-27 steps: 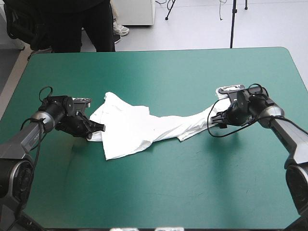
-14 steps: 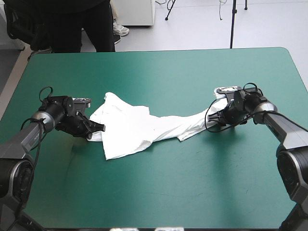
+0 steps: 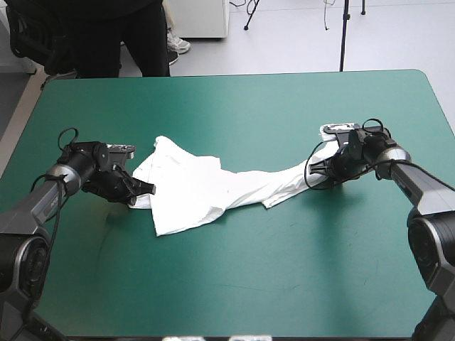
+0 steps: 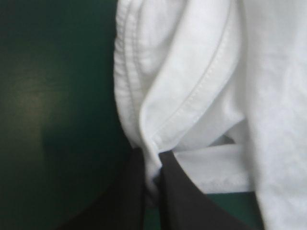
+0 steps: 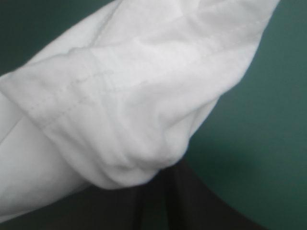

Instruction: Fold the cloth

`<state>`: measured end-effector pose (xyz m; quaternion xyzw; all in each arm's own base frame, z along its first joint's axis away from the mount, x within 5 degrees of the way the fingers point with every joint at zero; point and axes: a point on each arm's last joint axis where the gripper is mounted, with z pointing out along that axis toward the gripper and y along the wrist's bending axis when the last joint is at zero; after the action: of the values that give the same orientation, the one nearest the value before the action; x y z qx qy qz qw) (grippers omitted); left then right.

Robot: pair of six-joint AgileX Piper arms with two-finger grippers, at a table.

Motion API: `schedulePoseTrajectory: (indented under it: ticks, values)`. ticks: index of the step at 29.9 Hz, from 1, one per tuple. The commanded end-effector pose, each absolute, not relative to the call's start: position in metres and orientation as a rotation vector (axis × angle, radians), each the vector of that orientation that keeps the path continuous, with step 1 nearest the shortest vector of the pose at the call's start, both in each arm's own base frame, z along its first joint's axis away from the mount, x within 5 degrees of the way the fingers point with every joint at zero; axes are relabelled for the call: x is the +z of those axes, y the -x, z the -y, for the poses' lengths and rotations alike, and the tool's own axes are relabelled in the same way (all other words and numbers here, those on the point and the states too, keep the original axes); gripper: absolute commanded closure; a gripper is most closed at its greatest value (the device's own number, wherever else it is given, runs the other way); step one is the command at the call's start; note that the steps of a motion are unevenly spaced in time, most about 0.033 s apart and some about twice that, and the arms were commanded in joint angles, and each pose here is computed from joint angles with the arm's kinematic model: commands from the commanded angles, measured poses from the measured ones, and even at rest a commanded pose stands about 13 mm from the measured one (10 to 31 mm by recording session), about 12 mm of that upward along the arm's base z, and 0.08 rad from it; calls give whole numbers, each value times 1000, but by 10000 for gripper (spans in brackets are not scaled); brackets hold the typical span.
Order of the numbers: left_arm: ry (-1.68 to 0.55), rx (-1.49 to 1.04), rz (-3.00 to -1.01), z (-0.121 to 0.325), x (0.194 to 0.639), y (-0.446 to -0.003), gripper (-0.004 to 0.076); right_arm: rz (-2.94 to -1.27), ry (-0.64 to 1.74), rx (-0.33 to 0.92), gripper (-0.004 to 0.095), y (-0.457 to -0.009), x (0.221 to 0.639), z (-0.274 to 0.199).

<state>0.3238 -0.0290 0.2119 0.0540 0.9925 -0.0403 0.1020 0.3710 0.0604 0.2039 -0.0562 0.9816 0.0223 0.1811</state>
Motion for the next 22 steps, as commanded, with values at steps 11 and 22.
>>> schedulePoseTrajectory:
  ticks: [11,22]
  values:
    - [-208,-108,-2900,29,227,-322,733,-2690,171,109,925,-382,214,-65]
    - [-202,-137,-2697,30,309,-315,733,-2506,234,56,925,-374,328,-61]
